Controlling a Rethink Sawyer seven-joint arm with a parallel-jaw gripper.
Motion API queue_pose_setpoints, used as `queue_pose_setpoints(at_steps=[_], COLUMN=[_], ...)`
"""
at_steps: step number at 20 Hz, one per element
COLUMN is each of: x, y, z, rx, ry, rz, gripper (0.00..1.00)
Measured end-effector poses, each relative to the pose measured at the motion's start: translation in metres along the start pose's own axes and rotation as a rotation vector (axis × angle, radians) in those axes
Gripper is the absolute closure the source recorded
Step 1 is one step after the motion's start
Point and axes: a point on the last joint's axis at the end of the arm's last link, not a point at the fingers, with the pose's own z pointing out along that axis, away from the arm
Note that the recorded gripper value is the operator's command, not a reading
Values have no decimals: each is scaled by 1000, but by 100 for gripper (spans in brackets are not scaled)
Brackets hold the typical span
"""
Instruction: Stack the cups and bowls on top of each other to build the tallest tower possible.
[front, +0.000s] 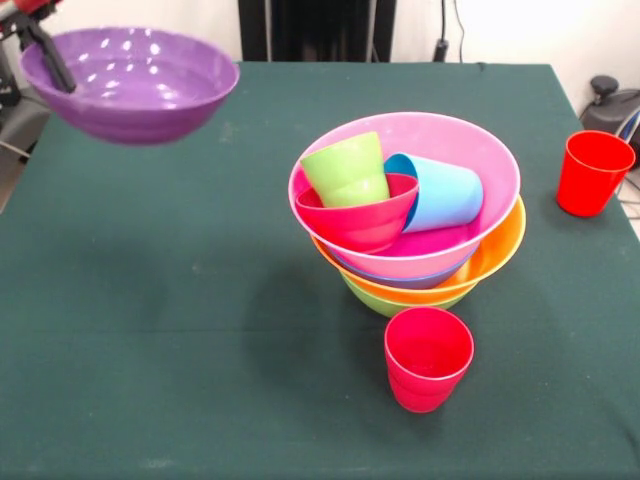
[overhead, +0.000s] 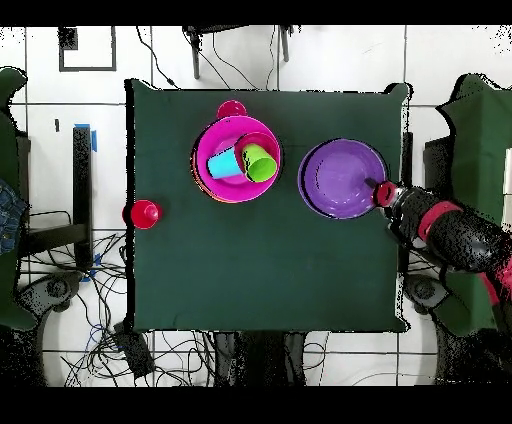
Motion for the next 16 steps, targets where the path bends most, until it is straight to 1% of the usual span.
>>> queue_pose_setpoints(at_steps=[3, 4, 5, 7, 8, 10, 13, 16], x=[-7, -11, -14, -23, -26, -33, -38, -44], y=[19, 34, 42, 71, 80, 99, 114, 135], z=[-4, -6, -7, -13, -15, -21, -25, -30], rx=[-36, -59, -71, -109, -120, -140, -155, -167], ry=[-4, -12, -17, -37, -45, -60, -73, -85], rz=[-31, -55, -69, -119, -134, -167, -192, -228], gripper=[100, 100, 100, 100, 100, 100, 100, 100])
